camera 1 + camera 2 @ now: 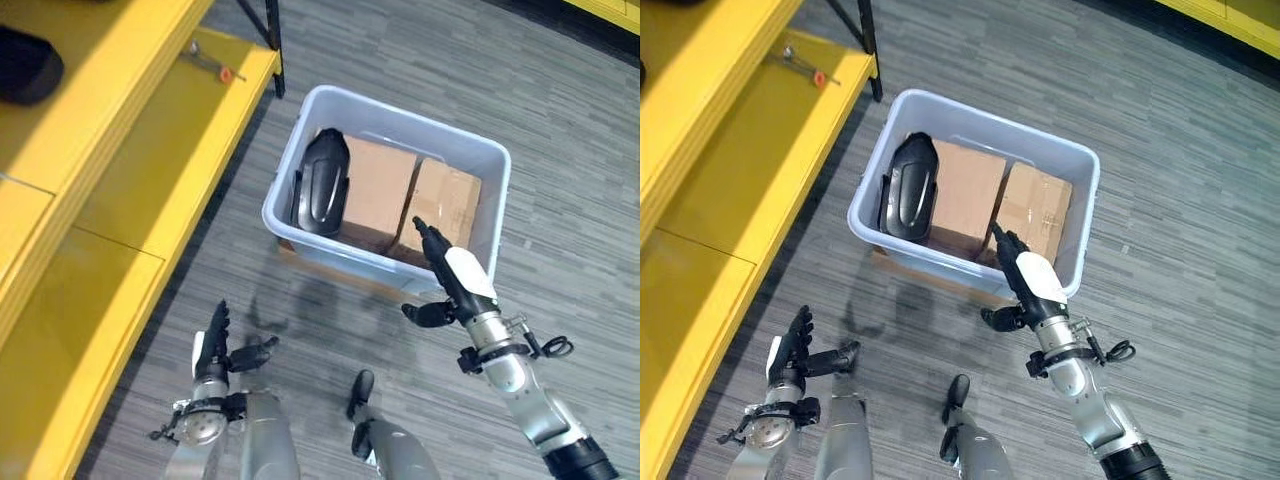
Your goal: Move parts from the plastic box to the shelf.
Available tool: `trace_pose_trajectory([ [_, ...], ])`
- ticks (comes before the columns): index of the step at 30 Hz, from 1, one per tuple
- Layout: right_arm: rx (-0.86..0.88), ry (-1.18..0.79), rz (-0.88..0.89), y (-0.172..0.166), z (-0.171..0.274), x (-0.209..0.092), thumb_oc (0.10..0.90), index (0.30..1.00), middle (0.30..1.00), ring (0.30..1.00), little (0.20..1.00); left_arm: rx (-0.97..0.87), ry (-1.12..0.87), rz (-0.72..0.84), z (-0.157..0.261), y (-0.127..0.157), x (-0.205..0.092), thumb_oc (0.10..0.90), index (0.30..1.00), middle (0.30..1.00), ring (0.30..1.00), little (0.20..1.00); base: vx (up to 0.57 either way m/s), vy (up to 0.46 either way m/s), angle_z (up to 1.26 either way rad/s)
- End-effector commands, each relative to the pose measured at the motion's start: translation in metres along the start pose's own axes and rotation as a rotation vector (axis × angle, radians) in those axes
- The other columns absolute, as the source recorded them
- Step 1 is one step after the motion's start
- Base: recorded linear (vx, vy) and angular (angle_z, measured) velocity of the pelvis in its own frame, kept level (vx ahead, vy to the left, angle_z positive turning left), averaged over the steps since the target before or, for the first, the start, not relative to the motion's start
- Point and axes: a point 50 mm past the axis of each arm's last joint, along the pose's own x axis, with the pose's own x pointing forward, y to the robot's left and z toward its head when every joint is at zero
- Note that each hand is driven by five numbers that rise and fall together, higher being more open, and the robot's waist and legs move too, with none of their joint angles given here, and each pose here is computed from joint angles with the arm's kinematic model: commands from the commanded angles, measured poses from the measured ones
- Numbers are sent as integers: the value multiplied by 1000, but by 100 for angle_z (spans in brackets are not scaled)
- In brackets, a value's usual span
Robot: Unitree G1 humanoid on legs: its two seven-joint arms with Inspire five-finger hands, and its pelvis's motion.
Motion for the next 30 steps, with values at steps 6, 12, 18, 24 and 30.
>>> trace_pose_trajectory([
  [6, -13, -112, -154, -29, 18, 7, 900, 1000, 1000, 1000, 1000, 65, -264, 52, 53, 36, 0, 900, 1000, 1000, 1000, 1000, 113, 209, -13],
  [12, -80, -148, -212, -46, 25, 21, 900, 1000, 1000, 1000, 1000, 74, -312, 59, 67, 36, 6, 900, 1000, 1000, 1000, 1000, 28, 69, 5],
  [18, -184, -262, -282, -74, 48, 40, 900, 1000, 1000, 1000, 1000, 80, -344, 50, 77, 35, 8, 900, 1000, 1000, 1000, 1000, -2, 3, -1],
  [24, -419, -405, -344, -118, 82, 67, 900, 1000, 1000, 1000, 1000, 96, -374, 19, 85, 33, 9, 900, 1000, 1000, 1000, 1000, -24, -16, 3],
  [30, -613, -364, -329, -147, 82, 89, 900, 1000, 1000, 1000, 1000, 89, -399, 10, 91, 35, 9, 900, 1000, 1000, 1000, 1000, -39, -26, 5],
])
